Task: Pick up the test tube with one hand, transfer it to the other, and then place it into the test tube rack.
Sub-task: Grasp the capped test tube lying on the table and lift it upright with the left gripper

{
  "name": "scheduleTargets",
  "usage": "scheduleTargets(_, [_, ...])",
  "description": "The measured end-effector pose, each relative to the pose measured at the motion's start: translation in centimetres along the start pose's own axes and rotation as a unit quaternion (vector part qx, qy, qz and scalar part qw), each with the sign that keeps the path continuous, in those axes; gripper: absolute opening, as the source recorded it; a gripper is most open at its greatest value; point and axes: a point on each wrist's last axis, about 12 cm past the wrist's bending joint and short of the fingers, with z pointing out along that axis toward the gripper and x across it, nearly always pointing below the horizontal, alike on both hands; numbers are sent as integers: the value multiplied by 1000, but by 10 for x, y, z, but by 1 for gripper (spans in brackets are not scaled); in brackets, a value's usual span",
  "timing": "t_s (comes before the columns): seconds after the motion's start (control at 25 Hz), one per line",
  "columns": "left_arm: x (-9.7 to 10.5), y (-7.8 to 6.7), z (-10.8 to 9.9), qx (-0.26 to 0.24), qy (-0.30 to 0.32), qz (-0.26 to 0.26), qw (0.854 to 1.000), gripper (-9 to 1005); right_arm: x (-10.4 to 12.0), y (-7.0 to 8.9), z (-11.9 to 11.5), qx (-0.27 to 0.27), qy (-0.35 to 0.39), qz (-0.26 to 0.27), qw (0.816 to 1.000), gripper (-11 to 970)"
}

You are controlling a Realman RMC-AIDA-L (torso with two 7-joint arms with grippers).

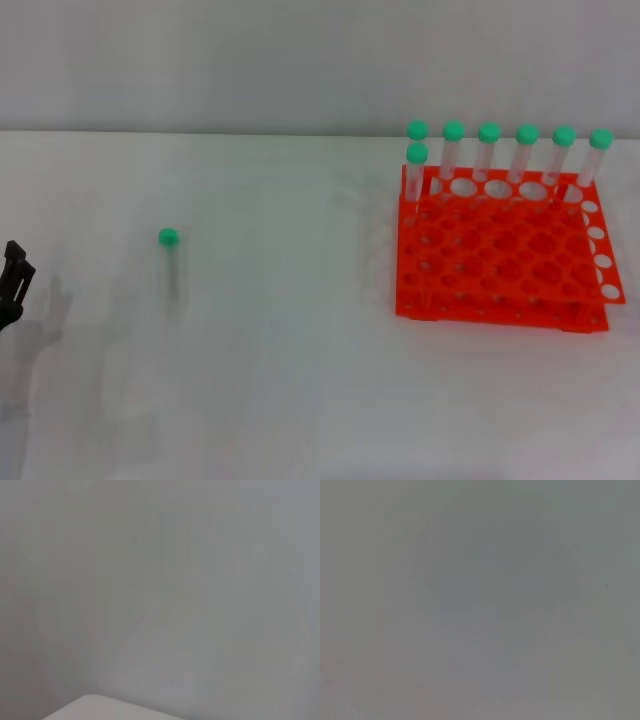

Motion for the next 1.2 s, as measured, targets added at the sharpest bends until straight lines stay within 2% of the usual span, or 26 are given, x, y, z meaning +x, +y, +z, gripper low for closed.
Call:
scheduleTargets(0.6, [-2,-3,1,5,-10,-6,1000,880,4,-1,-3,3,6,0,1000,825])
scheduleTargets(0.88, [-10,-6,2,13,-41,-11,999,880,4,0,-3,0,7,9,1000,824])
scheduleTargets(1.04, [-20,-14,22,40,-57,-29,997,880,4,1,-3,-3,6,11,1000,824])
scheduleTargets(1.2, [-31,-14,41,68,-61,-99,991,880,4,1,-3,-4,5,11,1000,824])
